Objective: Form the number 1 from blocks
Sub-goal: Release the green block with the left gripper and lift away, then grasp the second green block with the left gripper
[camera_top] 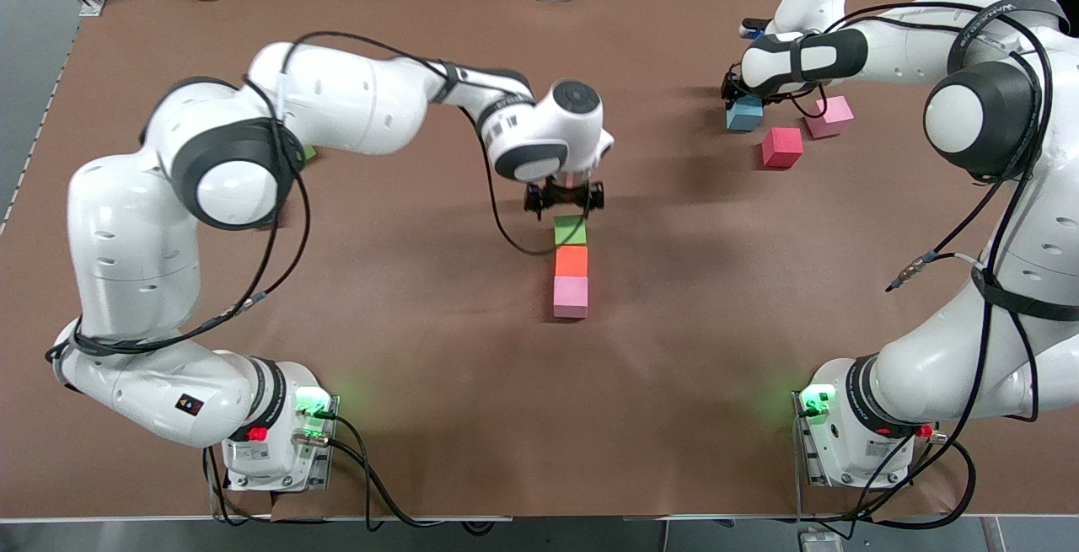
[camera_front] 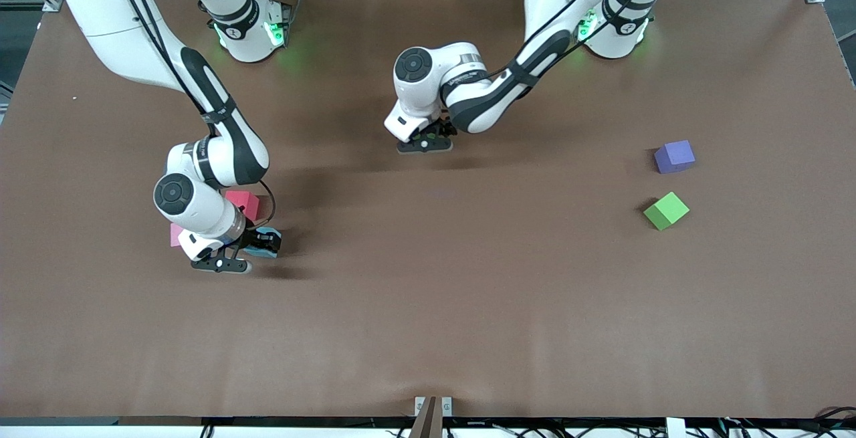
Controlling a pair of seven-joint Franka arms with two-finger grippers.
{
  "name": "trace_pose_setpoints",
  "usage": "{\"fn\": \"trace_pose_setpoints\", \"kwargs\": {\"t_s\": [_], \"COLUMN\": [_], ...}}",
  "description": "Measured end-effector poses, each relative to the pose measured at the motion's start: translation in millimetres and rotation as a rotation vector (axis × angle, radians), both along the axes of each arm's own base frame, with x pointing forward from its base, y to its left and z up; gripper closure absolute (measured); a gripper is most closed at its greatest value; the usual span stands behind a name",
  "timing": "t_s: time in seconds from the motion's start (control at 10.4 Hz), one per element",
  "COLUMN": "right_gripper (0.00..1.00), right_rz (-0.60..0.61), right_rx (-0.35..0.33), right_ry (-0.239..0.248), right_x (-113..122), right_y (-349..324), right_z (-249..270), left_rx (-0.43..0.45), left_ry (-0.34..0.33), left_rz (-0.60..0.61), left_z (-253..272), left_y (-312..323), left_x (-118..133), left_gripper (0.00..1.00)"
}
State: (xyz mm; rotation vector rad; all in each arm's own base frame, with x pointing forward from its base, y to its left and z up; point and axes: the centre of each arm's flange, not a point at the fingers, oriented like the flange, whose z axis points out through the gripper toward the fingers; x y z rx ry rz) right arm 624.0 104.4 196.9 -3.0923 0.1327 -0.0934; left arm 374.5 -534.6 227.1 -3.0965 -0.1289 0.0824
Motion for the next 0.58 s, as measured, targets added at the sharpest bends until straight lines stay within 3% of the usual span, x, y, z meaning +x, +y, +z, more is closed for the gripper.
{"fn": "trace_pose_setpoints", "kwargs": {"t_s": [0.29,0.58], "right_gripper": [0.30,0.31], "right_rz": [0.014,0.009], "right_rx": [0.001,0.018], "right_ry": [-0.052,-0.063], "right_x": [5,1], "right_y": [16,41], "right_z": [38,60], "left_rx": [0.040,0.071], "left_ry": [-0.050,-0.072], "left_rz": [0.156,0.350], "left_z": [41,64], "left_y": [63,162], "left_x": [74,156], "left_gripper": [0.00,0.00]}}
